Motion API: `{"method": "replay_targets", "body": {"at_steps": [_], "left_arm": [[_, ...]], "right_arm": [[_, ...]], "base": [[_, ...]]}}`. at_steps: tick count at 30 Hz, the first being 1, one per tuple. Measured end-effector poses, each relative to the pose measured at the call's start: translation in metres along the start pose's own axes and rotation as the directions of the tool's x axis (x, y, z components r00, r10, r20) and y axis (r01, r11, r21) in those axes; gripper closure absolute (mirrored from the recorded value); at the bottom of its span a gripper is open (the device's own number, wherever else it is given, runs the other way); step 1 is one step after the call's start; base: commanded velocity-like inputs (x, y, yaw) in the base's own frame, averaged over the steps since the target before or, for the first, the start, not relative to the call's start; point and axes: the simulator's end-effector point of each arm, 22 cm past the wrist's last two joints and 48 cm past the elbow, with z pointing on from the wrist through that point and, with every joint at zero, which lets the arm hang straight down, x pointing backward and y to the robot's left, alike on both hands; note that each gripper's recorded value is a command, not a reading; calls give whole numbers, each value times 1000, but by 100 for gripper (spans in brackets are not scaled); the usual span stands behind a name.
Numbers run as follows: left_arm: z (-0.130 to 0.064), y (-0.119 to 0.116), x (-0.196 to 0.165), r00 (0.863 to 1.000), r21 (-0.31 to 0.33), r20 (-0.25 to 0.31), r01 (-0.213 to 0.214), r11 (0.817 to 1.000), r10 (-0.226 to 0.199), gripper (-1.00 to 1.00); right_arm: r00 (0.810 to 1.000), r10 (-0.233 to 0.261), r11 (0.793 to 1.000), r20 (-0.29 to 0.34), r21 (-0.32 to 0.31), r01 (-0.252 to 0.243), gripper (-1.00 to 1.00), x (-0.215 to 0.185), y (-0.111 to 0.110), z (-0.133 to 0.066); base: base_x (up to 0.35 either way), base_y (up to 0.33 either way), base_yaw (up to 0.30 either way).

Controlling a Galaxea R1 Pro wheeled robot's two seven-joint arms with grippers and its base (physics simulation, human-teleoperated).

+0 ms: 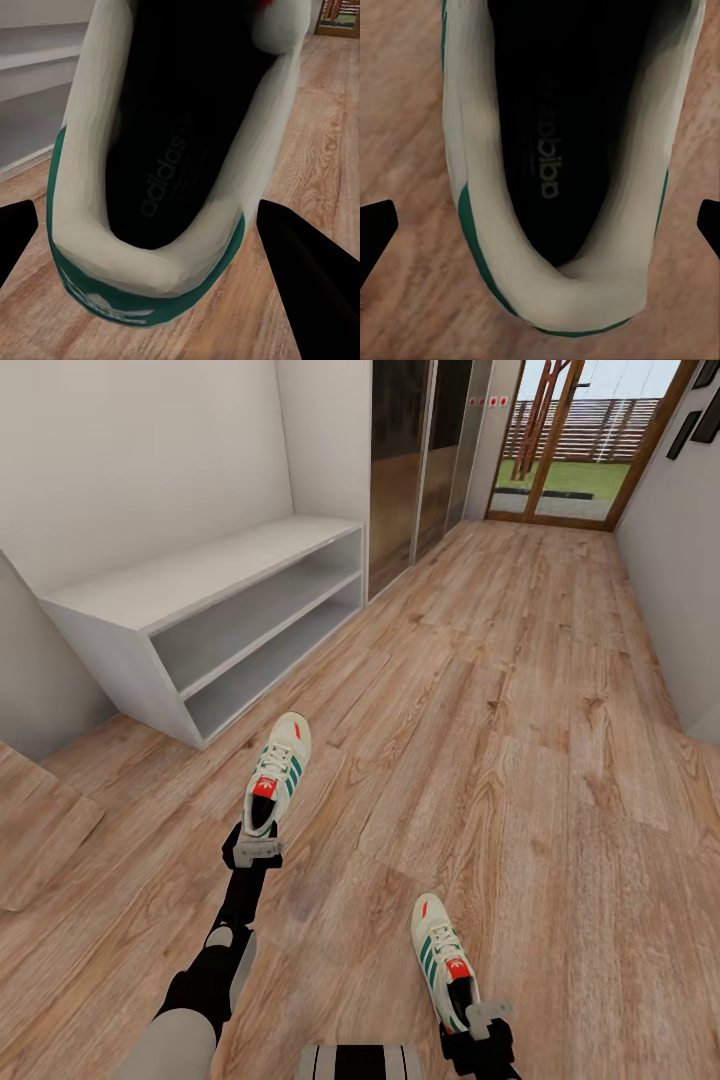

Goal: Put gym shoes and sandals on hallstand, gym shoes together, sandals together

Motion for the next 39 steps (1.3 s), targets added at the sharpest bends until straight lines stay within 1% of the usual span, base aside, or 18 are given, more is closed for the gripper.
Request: {"method": "replay_targets", "body": {"at_steps": [3, 39], "left_arm": [[-1, 0, 8, 1000, -1, -13, 0, 1000, 0, 100], [-1, 0, 8, 1000, -1, -11, 0, 1000, 0, 100]], "right_arm": [[1000, 0, 1000, -12, -3, 0, -100, 6, 2, 1], [1000, 0, 1000, -13, 1, 0, -100, 7, -1, 2]], "base": [[0, 0, 0], [0, 0, 0]]}}
